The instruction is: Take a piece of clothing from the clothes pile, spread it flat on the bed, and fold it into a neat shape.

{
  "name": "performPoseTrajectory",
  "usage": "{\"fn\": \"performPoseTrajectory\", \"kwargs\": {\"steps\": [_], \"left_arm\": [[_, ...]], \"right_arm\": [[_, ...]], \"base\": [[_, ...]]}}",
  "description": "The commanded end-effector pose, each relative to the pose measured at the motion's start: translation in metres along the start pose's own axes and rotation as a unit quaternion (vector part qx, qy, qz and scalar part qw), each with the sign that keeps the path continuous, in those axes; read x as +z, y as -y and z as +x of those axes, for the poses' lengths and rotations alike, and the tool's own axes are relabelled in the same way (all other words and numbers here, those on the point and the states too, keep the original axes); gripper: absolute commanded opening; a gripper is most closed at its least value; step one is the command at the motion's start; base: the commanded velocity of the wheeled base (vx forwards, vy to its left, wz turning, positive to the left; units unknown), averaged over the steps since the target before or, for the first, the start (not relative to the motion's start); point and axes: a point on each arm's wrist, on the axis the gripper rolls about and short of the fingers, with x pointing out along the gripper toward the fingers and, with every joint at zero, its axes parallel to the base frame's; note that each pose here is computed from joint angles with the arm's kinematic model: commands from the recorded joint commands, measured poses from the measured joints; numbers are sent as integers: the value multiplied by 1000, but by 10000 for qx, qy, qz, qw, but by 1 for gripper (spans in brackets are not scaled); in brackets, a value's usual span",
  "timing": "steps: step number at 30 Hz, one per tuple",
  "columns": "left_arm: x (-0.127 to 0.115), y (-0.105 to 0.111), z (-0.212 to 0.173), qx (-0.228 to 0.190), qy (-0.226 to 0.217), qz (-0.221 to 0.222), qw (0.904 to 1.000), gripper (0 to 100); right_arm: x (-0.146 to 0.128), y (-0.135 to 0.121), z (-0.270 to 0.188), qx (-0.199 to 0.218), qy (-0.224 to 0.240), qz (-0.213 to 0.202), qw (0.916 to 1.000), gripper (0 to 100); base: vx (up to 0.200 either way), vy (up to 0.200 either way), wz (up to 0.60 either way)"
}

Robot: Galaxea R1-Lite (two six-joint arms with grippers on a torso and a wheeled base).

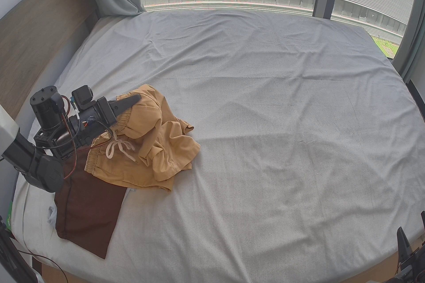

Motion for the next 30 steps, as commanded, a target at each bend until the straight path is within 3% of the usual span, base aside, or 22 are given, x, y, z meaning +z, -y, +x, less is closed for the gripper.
{"fn": "performPoseTrajectory", "kwargs": {"steps": [1,9,19,24,30], "left_arm": [[2,7,-9,-343,-218,18,9992,0],[-2,10,-10,-457,-169,121,9987,0],[-16,31,2,-546,-100,34,9985,0],[-23,47,12,-655,-28,-332,9973,0],[-33,75,28,-883,550,-816,9912,0]], "right_arm": [[-5,0,0,3,8,7,10000,100],[-5,0,0,3,8,7,10000,100],[-5,0,0,3,8,7,10000,100],[-5,0,0,3,8,7,10000,100],[-5,0,0,3,8,7,10000,100]], "base": [[0,0,0],[0,0,0],[0,0,0],[0,0,0],[0,0,0]]}}
